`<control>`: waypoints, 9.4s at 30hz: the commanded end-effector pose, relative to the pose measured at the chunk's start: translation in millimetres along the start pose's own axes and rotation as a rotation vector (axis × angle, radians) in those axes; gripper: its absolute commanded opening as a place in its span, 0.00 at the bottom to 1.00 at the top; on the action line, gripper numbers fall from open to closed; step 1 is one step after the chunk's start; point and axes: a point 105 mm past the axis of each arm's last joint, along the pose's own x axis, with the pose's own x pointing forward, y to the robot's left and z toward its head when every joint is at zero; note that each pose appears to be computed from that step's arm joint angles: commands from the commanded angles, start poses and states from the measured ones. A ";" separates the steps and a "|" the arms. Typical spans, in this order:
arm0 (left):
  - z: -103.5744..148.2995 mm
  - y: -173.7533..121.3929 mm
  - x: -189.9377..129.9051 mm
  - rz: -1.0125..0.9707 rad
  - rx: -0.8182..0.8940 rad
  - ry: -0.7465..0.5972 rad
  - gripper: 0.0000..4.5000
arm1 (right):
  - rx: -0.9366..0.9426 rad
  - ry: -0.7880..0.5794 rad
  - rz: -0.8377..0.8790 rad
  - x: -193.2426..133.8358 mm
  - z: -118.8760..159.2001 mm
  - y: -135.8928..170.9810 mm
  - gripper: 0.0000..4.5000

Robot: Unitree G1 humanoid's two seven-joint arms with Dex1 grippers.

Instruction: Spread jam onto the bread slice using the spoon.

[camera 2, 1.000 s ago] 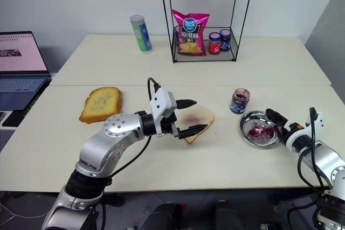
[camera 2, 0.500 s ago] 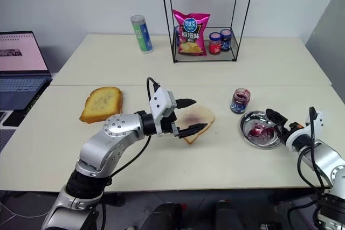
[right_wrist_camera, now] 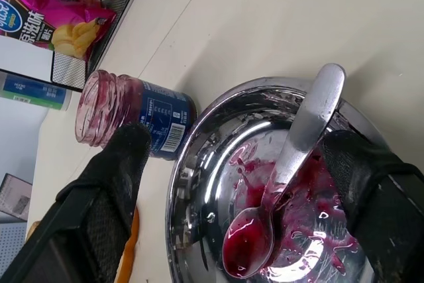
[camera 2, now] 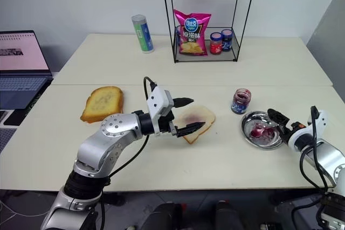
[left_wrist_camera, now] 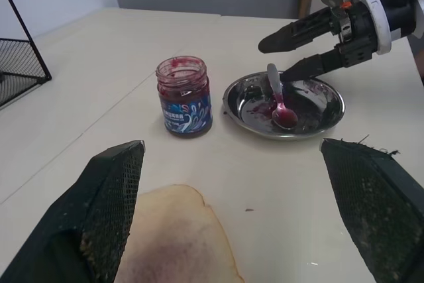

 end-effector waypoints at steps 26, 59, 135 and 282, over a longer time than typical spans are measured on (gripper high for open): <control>17.7 0.5 -3.1 0.021 0.049 -0.057 0.98 | 0.014 -0.006 0.019 12.1 1.7 11.6 1.00; 17.8 2.1 -1.6 0.023 0.041 -0.054 1.00 | -0.017 -0.017 0.037 33.5 7.8 3.2 0.17; 27.1 10.3 -7.1 0.072 0.027 -0.073 1.00 | -0.914 -0.346 0.237 82.7 8.9 119.8 0.00; -38.4 -5.9 -96.2 0.344 -0.071 0.035 1.00 | -1.180 -0.291 0.937 43.8 -152.5 230.8 0.00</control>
